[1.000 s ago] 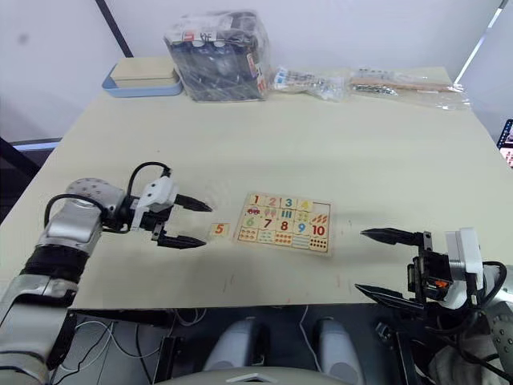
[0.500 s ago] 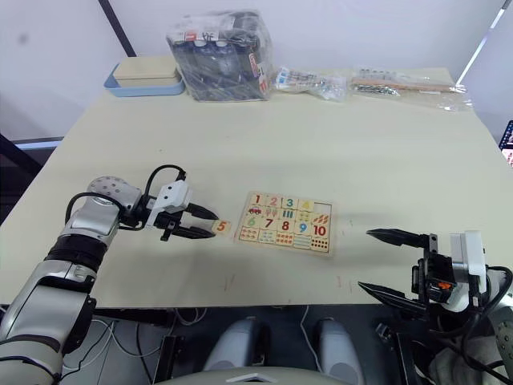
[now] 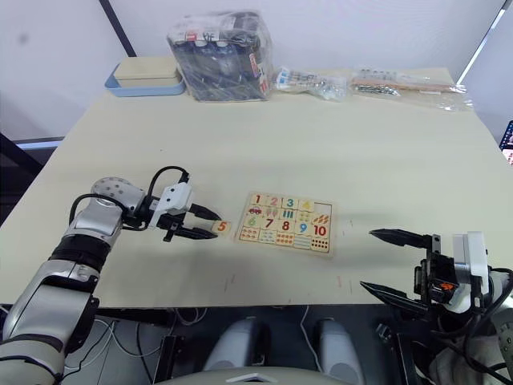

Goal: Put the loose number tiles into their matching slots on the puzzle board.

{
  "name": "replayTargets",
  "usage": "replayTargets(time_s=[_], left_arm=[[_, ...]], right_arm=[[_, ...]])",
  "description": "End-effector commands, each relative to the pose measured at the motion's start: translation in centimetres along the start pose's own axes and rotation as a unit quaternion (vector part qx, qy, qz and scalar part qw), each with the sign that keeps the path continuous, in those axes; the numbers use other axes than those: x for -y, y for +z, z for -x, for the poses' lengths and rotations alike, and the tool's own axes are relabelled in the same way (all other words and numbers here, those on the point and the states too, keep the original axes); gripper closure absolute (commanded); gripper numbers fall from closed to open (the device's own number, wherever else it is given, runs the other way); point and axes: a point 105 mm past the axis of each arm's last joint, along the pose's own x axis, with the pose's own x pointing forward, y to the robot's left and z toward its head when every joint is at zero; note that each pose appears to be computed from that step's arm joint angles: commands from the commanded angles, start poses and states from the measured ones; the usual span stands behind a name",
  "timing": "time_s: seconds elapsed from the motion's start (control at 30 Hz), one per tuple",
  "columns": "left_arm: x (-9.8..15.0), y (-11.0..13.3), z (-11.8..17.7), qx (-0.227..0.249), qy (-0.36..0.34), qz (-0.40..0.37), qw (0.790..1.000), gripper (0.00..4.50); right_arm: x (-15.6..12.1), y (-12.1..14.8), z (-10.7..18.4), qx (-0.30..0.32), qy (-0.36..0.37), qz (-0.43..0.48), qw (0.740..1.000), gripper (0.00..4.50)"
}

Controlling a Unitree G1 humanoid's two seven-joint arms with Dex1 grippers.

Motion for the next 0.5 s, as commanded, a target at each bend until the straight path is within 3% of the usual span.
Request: replayTargets(time_s=[0.03, 0.17, 0.5], left_arm=[[0.3, 0.0, 0.3, -0.01, -0.016, -0.006, 1.0, 3.56], [0.1, 0.8, 1.6, -0.013, -0.006, -0.013, 1.0, 3.56], [-0.5, 6.9, 4.3, -0.027, 0.008, -0.025, 0.999, 3.56]], right_arm=[[-0.1, 1.0, 0.0, 0.008, -0.002, 0.029, 1.0, 0.0], [0.0, 1.0, 0.1, 0.01, -0.009, 0.031, 0.999, 0.0], [0.4, 1.0, 0.9, 0.015, -0.036, 0.037, 0.999, 0.0]])
